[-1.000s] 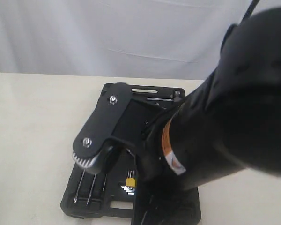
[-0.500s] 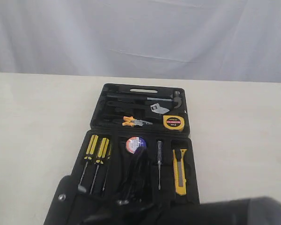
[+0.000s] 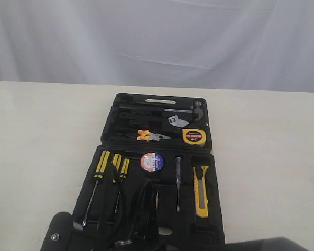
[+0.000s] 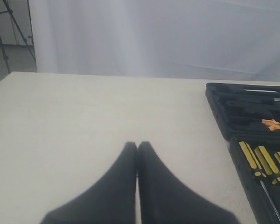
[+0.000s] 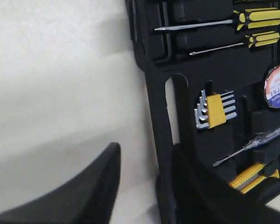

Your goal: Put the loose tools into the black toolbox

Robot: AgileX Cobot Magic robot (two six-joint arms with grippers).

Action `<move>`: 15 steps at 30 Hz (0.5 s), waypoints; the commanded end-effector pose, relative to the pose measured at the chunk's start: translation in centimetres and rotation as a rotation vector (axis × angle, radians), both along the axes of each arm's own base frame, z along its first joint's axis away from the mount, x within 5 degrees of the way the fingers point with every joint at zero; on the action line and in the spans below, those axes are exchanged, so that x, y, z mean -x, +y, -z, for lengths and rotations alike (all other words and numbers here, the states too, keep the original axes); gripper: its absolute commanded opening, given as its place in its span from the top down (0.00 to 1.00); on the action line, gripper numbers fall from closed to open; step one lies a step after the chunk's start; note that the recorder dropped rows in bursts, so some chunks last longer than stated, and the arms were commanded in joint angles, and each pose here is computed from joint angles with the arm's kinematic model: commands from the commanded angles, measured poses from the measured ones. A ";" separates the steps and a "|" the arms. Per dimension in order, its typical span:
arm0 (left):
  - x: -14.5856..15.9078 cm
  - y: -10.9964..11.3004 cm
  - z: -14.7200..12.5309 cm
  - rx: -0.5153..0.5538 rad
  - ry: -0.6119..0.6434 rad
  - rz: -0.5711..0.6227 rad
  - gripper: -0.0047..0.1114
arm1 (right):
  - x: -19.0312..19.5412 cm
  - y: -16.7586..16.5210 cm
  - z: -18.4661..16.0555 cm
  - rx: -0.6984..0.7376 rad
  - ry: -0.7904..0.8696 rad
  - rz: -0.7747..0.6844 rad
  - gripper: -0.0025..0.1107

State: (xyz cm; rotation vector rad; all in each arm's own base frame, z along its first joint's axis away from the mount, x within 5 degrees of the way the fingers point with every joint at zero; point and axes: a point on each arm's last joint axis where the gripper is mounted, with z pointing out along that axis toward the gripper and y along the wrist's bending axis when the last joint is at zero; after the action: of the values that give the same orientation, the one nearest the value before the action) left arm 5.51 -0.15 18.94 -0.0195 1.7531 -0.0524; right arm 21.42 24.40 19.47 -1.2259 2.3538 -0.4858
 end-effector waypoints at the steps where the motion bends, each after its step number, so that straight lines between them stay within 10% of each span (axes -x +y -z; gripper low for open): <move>1: 0.0 0.0 0.0 0.005 -0.002 0.002 0.96 | -0.1 0.1 0.4 0.001 -0.012 0.017 0.50; 15: 0.0 0.0 0.0 0.005 -0.002 0.002 0.96 | -1.5 0.6 3.8 0.048 -0.012 0.008 0.50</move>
State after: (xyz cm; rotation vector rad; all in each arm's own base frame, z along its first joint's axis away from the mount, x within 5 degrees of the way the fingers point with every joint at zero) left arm 5.51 -0.15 18.94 -0.0195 1.7531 -0.0524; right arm 22.40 25.18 16.10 -1.2408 2.3538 -0.5391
